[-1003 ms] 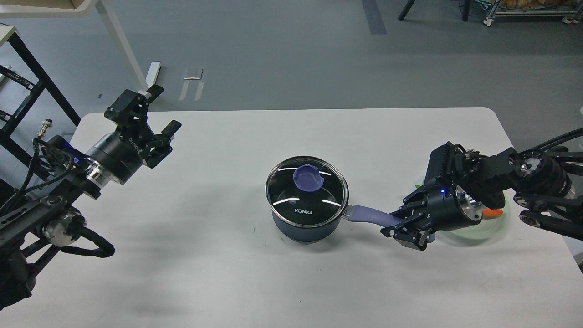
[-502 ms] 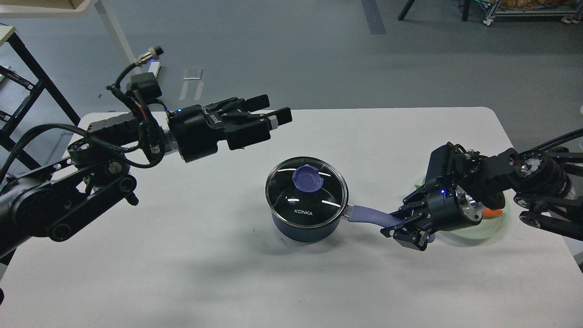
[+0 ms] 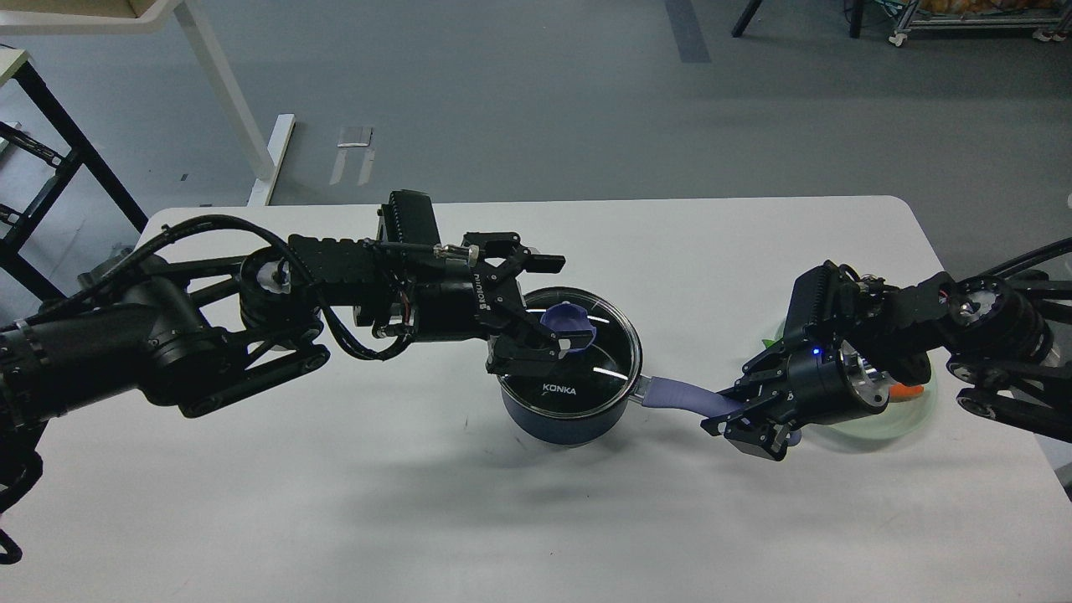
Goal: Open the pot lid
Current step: 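Reach the left gripper over the pot and grasp the purple lid knob, then lift the glass lid off the pot with the left gripper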
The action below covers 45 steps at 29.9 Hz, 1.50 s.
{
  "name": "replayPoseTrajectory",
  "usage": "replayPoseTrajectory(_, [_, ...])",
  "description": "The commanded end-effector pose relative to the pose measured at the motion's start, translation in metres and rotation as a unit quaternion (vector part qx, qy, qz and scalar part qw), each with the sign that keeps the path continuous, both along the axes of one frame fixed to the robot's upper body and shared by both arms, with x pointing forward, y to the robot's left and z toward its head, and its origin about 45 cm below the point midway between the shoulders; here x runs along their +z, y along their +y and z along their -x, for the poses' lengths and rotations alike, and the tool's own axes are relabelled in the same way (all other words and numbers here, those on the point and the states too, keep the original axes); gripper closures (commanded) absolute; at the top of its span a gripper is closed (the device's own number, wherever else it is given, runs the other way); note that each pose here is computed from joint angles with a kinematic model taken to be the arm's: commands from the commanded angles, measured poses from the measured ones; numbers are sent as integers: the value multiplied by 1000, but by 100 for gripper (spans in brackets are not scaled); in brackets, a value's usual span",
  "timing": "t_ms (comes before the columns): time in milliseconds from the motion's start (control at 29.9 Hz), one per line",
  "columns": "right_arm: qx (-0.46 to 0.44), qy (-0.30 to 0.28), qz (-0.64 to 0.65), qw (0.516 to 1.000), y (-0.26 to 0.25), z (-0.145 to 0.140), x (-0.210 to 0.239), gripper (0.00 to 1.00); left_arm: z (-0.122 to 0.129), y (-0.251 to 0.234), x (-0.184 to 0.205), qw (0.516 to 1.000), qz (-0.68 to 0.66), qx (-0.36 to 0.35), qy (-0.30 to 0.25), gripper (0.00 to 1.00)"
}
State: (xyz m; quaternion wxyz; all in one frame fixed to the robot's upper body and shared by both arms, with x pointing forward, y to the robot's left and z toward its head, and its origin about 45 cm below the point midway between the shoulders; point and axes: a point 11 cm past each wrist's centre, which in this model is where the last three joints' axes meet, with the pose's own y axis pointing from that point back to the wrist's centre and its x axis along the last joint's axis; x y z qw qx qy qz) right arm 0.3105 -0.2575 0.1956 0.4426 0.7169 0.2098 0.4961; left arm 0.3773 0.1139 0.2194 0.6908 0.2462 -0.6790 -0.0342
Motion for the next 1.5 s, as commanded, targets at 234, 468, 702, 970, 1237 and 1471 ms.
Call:
replayPoseTrajectory(234, [0, 1, 0, 1000, 0, 1, -1, 69, 0, -3, -14, 1000, -5, 5, 11, 1])
replayPoseTrajectory(468, [0, 0, 0, 1000, 0, 0, 0, 69, 9, -4, -29, 999, -21, -3, 27, 1])
replayPoseTrajectory(702, [0, 1, 0, 1000, 0, 0, -1, 69, 8, 0, -38, 999, -25, 7, 32, 1])
replayPoseTrajectory(970, [0, 1, 0, 1000, 0, 1, -1, 69, 8, 0, -38, 999, -23, 8, 32, 25])
replayPoseTrajectory(1237, [-2, 1, 0, 1000, -1, 0, -1, 69, 9, -4, -35, 999, -17, 1, 28, 59])
replayPoseTrajectory(1471, [-3, 4, 0, 1000, -2, 2, -2, 69, 12, -10, -22, 1000, -7, -14, 19, 65])
